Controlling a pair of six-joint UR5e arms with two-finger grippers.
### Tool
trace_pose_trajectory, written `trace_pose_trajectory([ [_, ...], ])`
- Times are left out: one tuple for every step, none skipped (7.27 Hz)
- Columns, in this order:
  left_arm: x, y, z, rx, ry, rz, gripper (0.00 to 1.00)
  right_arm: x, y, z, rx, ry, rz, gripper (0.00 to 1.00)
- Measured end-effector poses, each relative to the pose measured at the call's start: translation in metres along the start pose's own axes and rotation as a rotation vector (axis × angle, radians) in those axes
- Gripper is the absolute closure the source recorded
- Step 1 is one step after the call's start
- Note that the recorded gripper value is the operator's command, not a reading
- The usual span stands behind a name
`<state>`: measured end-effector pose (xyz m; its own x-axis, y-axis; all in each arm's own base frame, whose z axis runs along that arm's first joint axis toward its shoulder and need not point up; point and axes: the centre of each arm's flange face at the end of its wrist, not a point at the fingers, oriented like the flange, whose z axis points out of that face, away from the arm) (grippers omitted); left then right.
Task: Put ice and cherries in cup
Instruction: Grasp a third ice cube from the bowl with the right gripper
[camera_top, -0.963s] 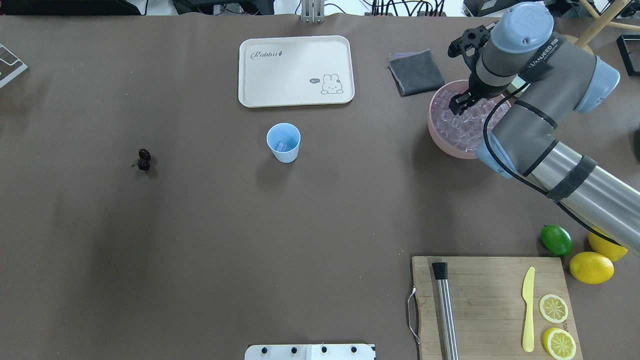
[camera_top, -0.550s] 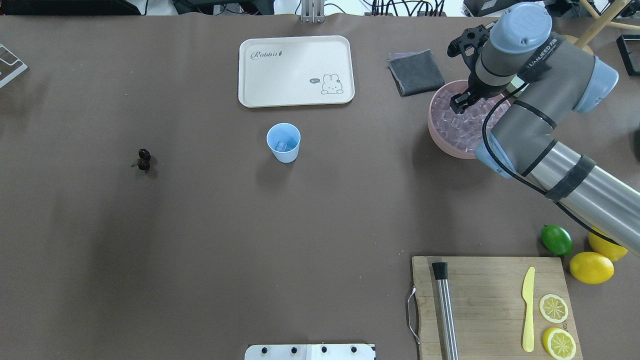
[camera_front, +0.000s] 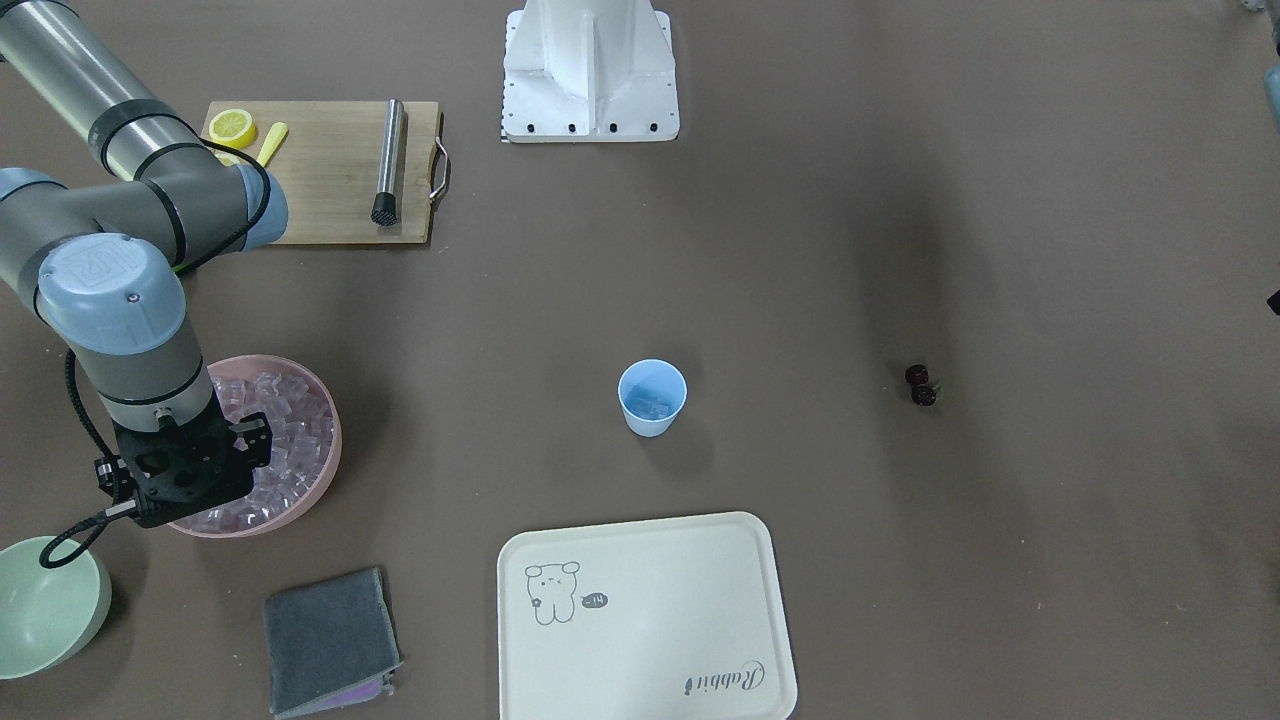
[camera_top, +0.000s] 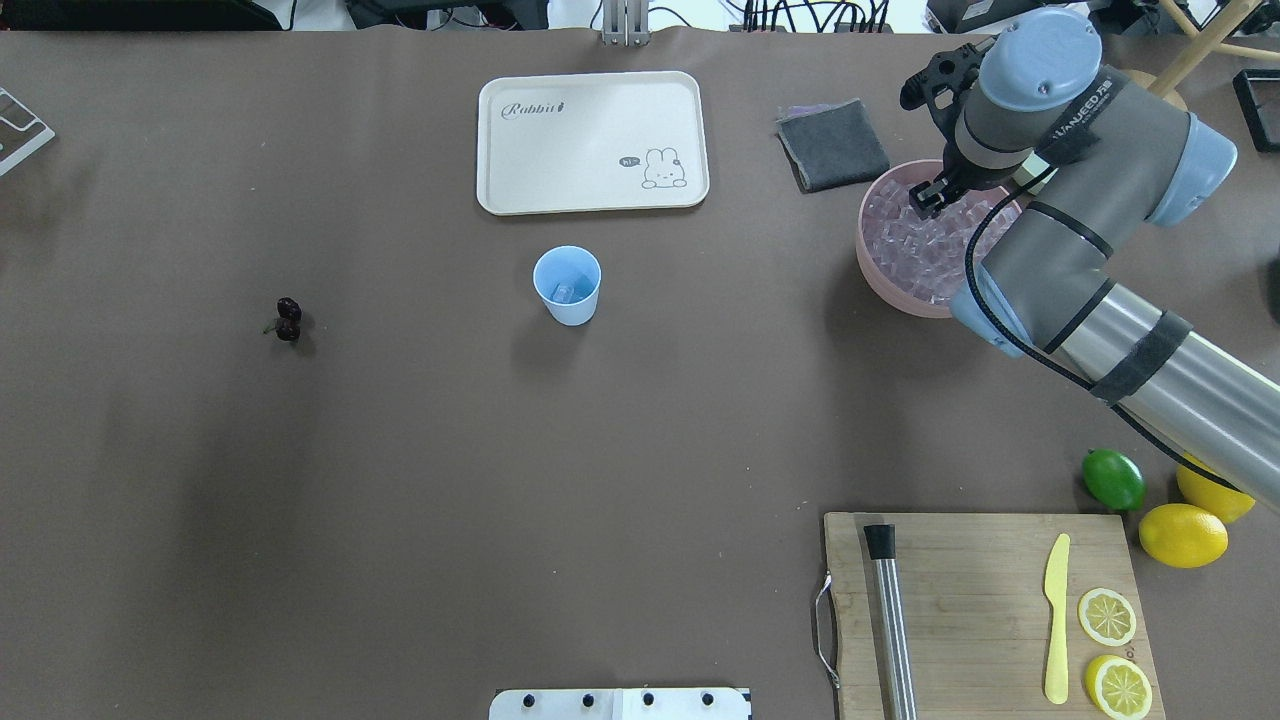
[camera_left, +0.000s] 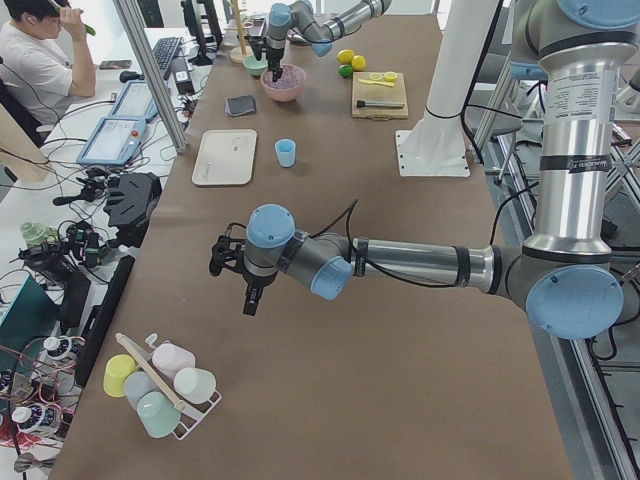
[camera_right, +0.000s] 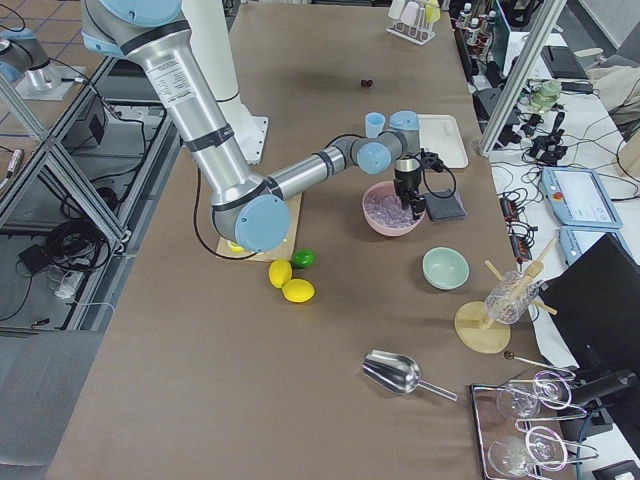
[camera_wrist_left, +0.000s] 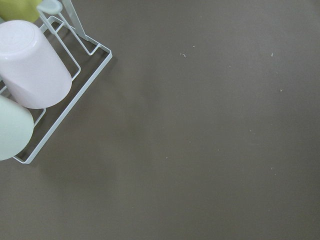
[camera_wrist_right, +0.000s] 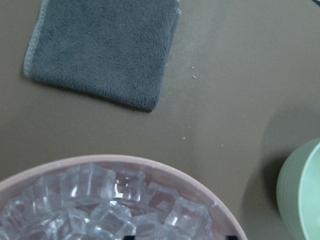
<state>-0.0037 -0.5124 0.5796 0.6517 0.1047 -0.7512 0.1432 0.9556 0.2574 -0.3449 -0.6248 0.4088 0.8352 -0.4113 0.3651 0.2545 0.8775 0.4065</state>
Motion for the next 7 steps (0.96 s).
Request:
trace_pose_trajectory([
  [-0.0001, 0.0001, 0.0001, 0.000, 0.000, 0.000, 0.02, 0.0001, -0.0002, -0.0002, 0.005, 0.012, -0.003, 0.31],
  [-0.0006, 0.0006, 0.0004, -0.001, 0.000, -0.001, 0.02, -0.0020, -0.0001, -0.0003, 0.008, 0.016, -0.004, 0.31],
  [-0.0008, 0.0008, 0.0005, -0.001, -0.001, -0.002, 0.03, -0.0037, 0.0006, 0.0001, 0.009, 0.017, -0.004, 0.34],
  [-0.0008, 0.0008, 0.0004, -0.001, -0.001, -0.001, 0.03, -0.0052, 0.0006, 0.0004, 0.010, 0.020, -0.005, 0.49],
  [-0.0015, 0.0011, 0.0010, -0.003, -0.001, -0.003, 0.03, -0.0068, 0.0001, 0.0006, 0.012, 0.025, -0.006, 0.62],
  [-0.0026, 0.0015, 0.0019, -0.004, -0.002, -0.005, 0.02, -0.0070, -0.0001, 0.0010, 0.013, 0.030, -0.006, 0.71],
  [-0.0033, 0.0017, 0.0024, -0.006, -0.002, -0.006, 0.02, -0.0069, -0.0004, 0.0011, 0.014, 0.034, -0.006, 0.74],
])
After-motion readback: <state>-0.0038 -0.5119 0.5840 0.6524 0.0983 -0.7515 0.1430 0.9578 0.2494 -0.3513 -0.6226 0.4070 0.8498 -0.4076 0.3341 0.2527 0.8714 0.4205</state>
